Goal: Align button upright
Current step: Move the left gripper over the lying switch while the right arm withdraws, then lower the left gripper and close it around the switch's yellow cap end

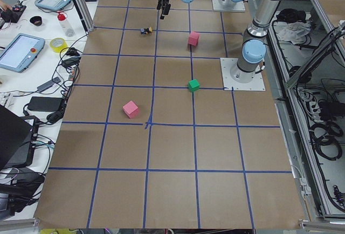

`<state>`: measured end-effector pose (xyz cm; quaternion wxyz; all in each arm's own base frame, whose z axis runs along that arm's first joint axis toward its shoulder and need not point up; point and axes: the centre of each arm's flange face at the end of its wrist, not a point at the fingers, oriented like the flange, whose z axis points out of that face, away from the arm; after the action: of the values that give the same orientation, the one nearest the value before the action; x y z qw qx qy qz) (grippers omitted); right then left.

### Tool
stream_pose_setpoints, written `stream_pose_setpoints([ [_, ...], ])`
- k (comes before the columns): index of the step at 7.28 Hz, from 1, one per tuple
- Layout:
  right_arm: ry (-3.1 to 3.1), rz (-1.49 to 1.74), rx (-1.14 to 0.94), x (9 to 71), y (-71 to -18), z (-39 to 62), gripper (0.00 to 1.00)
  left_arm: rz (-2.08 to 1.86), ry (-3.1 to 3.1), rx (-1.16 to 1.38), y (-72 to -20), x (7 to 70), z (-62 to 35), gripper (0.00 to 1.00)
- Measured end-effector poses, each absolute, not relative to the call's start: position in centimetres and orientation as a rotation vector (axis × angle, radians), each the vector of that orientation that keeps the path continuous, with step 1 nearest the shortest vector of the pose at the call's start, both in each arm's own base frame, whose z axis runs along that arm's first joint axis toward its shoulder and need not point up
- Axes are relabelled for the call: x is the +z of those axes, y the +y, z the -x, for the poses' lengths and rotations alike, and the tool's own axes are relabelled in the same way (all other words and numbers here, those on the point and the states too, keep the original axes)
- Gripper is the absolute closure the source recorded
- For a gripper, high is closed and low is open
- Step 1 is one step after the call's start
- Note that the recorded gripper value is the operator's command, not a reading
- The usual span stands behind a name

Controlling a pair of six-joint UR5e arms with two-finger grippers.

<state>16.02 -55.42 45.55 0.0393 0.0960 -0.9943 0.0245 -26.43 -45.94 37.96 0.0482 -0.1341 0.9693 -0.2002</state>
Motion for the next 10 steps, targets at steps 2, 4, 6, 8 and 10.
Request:
stream_pose_setpoints([
  [2, -3.052, -0.291, -0.005, 46.0, -54.2, -15.5, 0.0, 0.388, 2.953, -0.765, -45.1, 34.3, 28.8, 0.0],
  [4, -3.055, -0.28, -0.092, 46.7, -52.5, -15.2, 0.0, 0.369, 2.923, -0.886, -44.5, 30.7, 30.0, 0.0],
  [6, -3.055, -0.257, -0.14, 47.3, -51.4, -15.0, 0.0, 0.306, 2.888, -0.947, -43.8, 27.3, 32.6, 0.0],
  [8, -3.058, -0.203, -0.161, 47.6, -50.9, -14.9, 0.0, 0.257, 2.869, -0.997, -43.5, 23.9, 34.5, 0.0],
  [10, -3.06, -0.172, -0.148, 48.2, -51.0, -14.3, 0.0, 0.16, 2.863, -0.998, -44.1, 21.0, 35.7, 0.0],
])
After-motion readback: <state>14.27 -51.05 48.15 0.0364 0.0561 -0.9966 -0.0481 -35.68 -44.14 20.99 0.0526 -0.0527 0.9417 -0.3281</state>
